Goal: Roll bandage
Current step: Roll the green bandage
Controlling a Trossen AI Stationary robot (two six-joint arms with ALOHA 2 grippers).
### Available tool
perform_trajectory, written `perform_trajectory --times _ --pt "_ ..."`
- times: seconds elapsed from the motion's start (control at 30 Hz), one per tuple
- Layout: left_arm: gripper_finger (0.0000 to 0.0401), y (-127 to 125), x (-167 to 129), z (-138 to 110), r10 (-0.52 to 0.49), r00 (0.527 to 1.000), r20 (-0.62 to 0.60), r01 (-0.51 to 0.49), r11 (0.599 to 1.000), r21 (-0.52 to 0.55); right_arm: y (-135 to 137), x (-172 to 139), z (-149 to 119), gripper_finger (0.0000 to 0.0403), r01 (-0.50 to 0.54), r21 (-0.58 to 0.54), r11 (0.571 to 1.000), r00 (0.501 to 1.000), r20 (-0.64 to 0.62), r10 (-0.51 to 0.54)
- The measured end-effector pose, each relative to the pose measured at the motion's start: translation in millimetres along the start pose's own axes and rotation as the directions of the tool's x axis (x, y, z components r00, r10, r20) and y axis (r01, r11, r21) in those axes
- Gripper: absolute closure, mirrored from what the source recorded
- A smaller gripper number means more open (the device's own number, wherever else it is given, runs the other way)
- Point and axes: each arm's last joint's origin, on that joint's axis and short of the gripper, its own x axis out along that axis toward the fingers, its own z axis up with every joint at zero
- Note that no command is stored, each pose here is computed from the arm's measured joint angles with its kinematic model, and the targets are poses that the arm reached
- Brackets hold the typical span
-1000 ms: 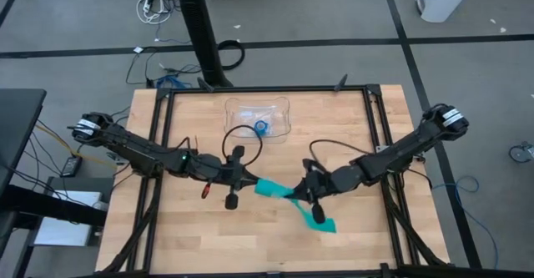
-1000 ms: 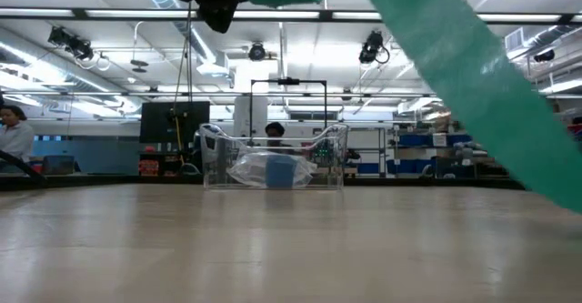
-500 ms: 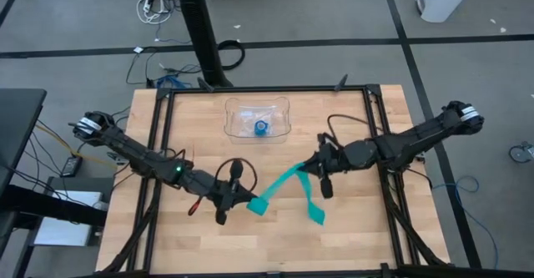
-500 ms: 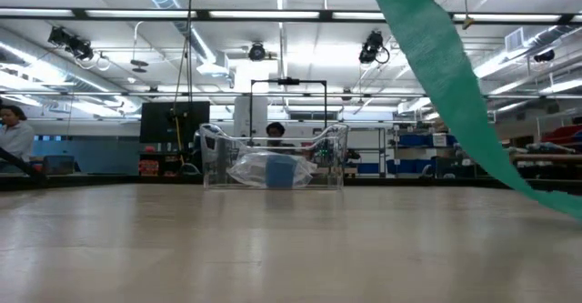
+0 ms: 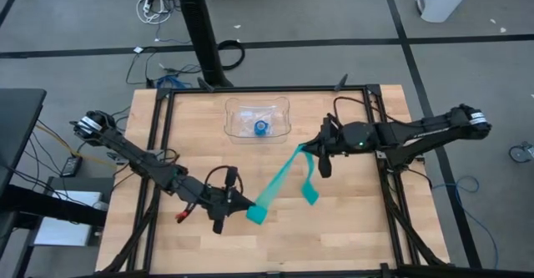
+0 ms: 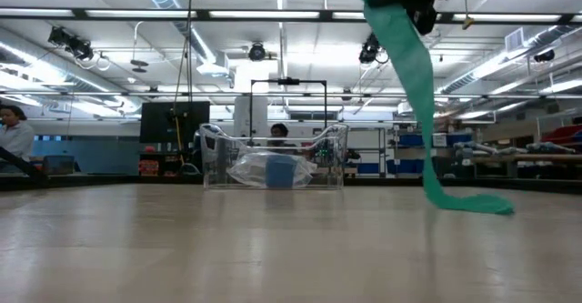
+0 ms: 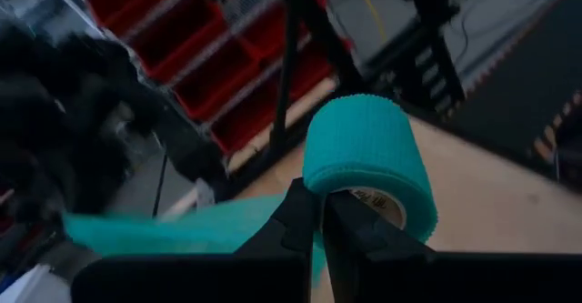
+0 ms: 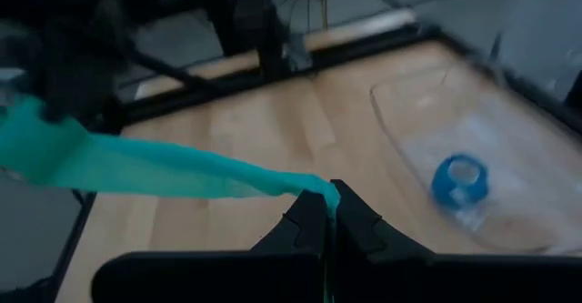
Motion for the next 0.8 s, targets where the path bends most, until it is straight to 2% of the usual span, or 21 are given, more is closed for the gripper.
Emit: perform_trajectory --times 0.27,0.47,0.63,0.8 --pt "0.0382 10 -2 16 0.078 0.982 0.17 -0.071 0.996 -0.047 2 29 -23 0.0403 -0.009 0.061 0.998 0.985 -0.17 0.019" --pt "0.0382 20 -5 24 0.247 0.949 0.194 -0.241 0.969 -0.051 16 44 -38 0.0403 -0.074 0.087 0.993 0.964 -0.251 0.094" --pt "0.0382 28 -8 28 0.397 0.902 0.168 -0.391 0.918 -0.071 31 52 -49 0.0403 -0.147 0.113 0.983 0.943 -0.285 0.174" --pt "0.0382 35 -12 27 0.549 0.834 0.062 -0.551 0.834 0.023 57 60 -56 0.0403 -0.302 0.13 0.944 0.911 -0.25 0.326"
